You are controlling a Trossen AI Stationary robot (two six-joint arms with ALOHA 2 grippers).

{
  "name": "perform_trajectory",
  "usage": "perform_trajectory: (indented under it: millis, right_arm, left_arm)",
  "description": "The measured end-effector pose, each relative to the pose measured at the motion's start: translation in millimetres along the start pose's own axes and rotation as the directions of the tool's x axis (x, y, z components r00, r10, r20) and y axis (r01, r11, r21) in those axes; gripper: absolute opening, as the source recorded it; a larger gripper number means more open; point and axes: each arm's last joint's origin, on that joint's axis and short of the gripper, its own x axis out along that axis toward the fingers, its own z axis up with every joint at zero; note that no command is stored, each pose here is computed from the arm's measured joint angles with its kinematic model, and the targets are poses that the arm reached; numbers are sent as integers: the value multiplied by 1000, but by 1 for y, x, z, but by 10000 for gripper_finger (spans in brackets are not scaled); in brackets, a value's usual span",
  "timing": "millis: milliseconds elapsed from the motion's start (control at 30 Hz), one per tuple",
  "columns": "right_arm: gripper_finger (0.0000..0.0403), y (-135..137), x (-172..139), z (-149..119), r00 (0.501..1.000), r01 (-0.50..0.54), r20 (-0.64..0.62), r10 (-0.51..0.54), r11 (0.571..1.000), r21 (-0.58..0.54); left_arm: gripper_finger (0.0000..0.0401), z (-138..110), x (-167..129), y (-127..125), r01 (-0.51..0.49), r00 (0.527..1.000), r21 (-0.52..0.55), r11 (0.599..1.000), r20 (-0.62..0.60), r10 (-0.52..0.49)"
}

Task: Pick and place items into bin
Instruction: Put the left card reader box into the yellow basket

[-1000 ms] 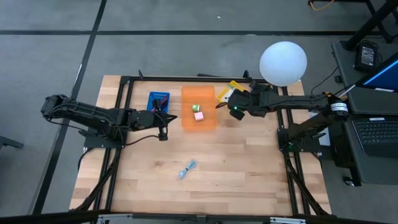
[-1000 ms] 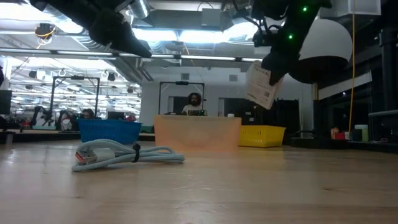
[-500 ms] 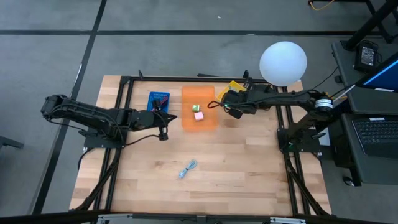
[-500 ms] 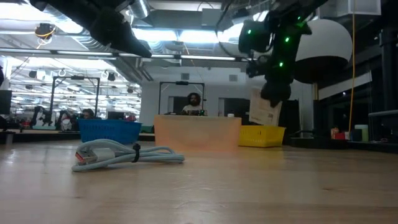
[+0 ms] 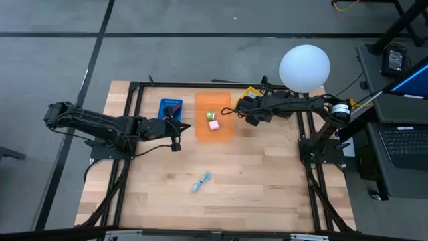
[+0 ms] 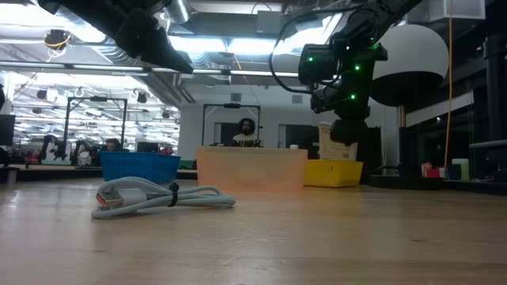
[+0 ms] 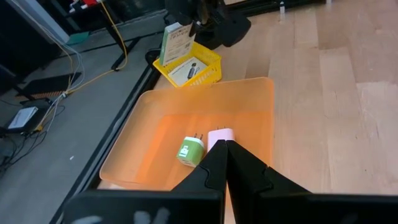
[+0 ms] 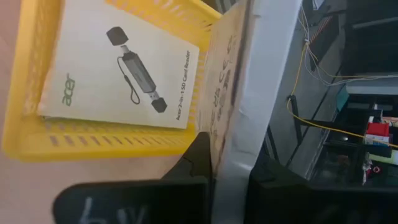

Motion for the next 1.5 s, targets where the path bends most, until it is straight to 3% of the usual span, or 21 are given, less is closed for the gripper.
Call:
perform_trajectory:
  millis: [333, 700, 1167, 1500]
  right_arm:
    - [15, -5, 5, 0, 1000, 4, -16, -4, 1000, 17]
    - [94, -11, 11, -1, 999, 11, -34, -8, 998, 64]
    - [140, -8, 10, -1, 996, -75, -33, 78, 993, 96]
    - [147, -9, 7, -1, 989, -140, -24, 144, 981, 132]
  left_arm:
    - [2, 0, 0, 0, 0, 1000, -2, 1000, 0, 0]
    - [2, 0, 0, 0, 0, 1000, -2, 1000, 0, 0]
    - [2, 0, 0, 0, 0, 1000, -2, 1000, -1, 0]
    - [2, 0, 0, 0, 0, 1000, -2, 1000, 0, 0]
